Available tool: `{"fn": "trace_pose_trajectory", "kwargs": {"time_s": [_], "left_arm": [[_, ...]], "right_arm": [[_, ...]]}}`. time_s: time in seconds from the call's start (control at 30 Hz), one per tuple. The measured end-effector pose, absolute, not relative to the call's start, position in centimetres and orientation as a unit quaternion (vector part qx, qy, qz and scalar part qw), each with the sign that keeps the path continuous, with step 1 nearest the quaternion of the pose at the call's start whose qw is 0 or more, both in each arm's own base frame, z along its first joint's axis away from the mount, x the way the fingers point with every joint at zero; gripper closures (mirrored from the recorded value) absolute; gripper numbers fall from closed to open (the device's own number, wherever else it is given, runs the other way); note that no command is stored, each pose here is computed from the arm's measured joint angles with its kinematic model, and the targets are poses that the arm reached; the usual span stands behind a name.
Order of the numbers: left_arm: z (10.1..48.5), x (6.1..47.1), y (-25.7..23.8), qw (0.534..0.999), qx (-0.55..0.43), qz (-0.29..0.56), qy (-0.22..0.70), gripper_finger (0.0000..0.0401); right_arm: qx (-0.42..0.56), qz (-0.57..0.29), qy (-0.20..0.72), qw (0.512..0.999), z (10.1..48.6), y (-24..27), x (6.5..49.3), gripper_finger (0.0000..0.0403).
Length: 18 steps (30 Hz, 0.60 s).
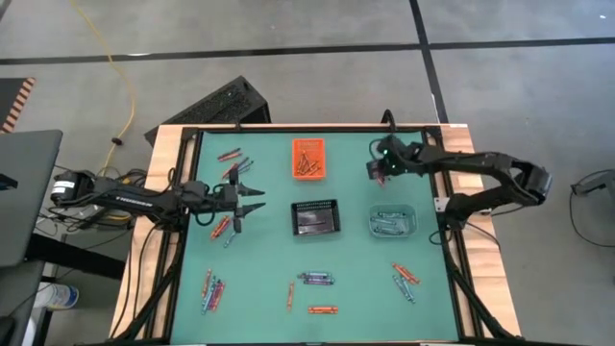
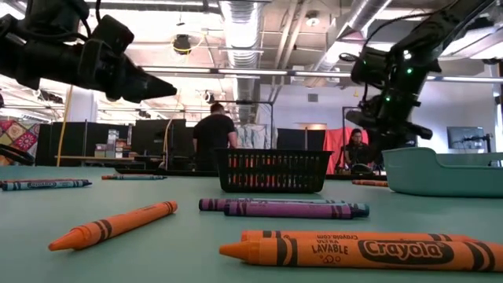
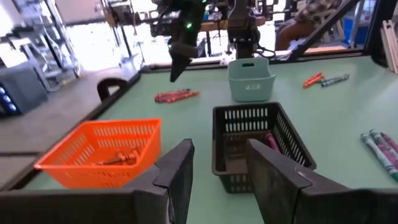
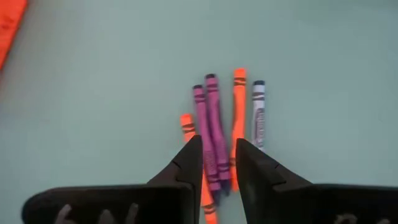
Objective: Sort crayons
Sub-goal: Put the orange crayon into the orange bin
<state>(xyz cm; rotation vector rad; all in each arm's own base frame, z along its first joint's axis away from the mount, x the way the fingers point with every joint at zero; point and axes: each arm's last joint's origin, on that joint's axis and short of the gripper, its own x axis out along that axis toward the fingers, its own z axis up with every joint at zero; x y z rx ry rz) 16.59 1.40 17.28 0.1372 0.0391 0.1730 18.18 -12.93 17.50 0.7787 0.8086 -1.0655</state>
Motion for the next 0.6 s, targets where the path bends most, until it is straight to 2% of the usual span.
{"fn": "trace_pose_trajectory", "kwargs": {"time_s": [0.2, 0.33, 0.6], "left_arm": [[17.2, 16.6, 1.4, 0.992, 0.085, 0.086, 0.024, 0.0264], [17.1, 16.6, 1.4, 0.992, 0.090, 0.087, 0.029, 0.0264], [17.1, 16.6, 1.4, 0.992, 0.090, 0.089, 0.029, 0.0264]], "right_arm": [[0.361, -0.490, 0.366, 0.704, 17.5, -15.0, 16.5, 0.0277], [0.351, -0.489, 0.369, 0.709, 17.5, -15.4, 16.3, 0.0269], [0.331, -0.416, 0.391, 0.752, 17.3, -13.5, 18.4, 0.0270]]}}
